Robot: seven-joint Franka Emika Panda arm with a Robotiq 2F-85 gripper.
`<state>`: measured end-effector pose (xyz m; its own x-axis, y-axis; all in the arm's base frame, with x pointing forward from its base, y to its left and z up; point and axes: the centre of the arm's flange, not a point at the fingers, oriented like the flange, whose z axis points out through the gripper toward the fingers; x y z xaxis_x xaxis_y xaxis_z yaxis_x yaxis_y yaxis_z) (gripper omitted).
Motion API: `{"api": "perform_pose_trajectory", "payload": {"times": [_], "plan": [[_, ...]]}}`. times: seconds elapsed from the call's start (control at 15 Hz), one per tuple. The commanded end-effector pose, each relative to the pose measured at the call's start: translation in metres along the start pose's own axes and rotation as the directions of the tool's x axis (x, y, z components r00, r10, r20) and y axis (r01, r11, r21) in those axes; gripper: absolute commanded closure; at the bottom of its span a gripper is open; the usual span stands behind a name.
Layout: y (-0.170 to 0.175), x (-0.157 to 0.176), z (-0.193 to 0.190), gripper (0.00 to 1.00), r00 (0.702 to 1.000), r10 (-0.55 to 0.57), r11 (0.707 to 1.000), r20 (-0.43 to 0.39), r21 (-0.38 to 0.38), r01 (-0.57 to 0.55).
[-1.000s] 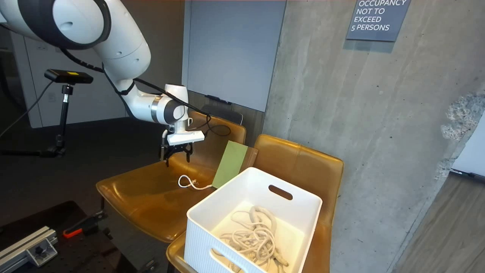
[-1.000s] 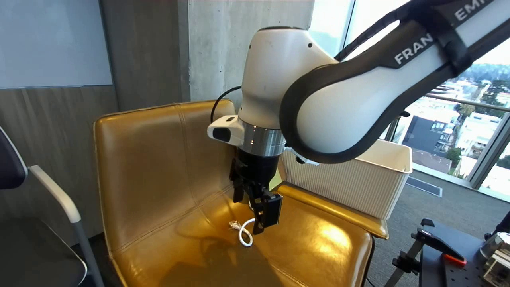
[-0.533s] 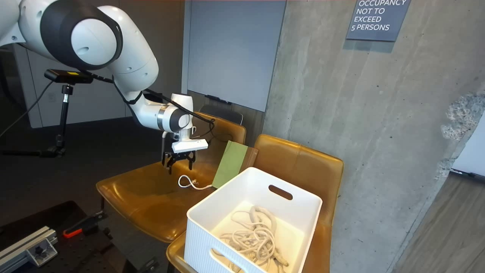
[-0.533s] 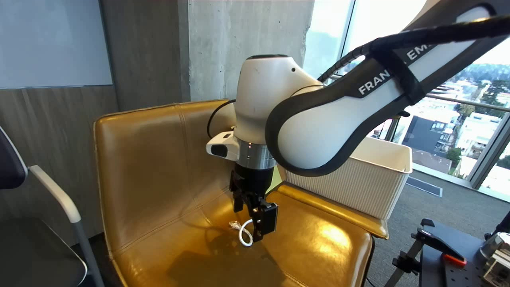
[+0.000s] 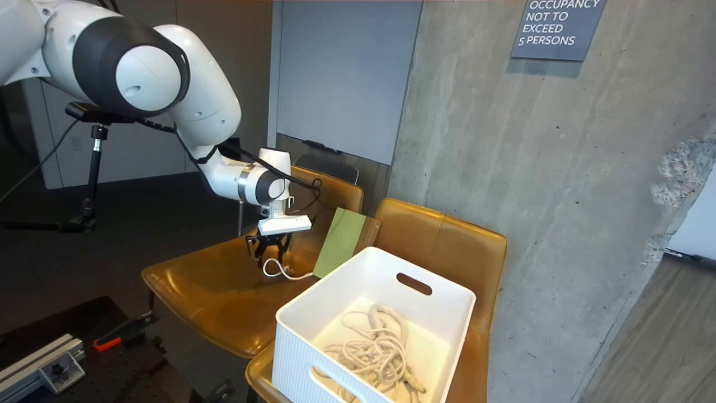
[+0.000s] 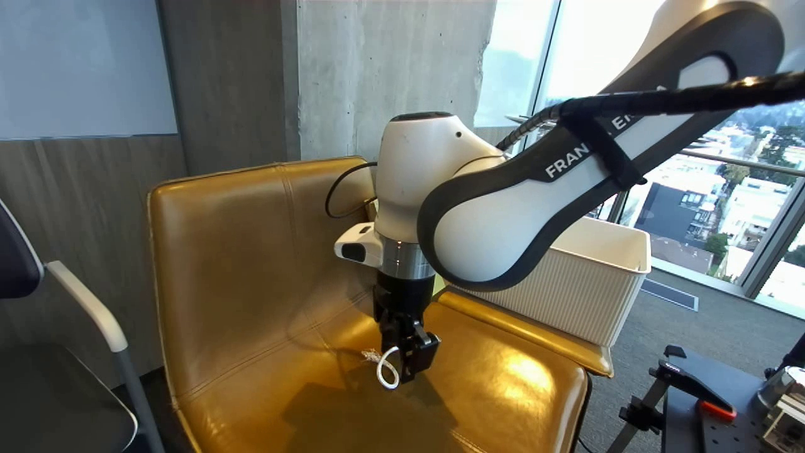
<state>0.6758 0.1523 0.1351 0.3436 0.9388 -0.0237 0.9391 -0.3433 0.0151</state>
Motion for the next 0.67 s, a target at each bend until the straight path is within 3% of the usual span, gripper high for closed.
{"api": "perform_pose_trajectory", "payload": {"times": [0.0, 0.27, 0.6], "plan": [[0.002, -0.003, 0.014, 0.67, 1.0, 0.001, 1.0, 0.009, 0.021, -0.001], [-0.004, -0.006, 0.015, 0.97, 1.0, 0.007, 1.0, 0.014, 0.03, -0.008], [-0.004, -0.02, -0.052, 1.0, 0.999, 0.037, 0.999, 0.04, -0.001, -0.037]]}}
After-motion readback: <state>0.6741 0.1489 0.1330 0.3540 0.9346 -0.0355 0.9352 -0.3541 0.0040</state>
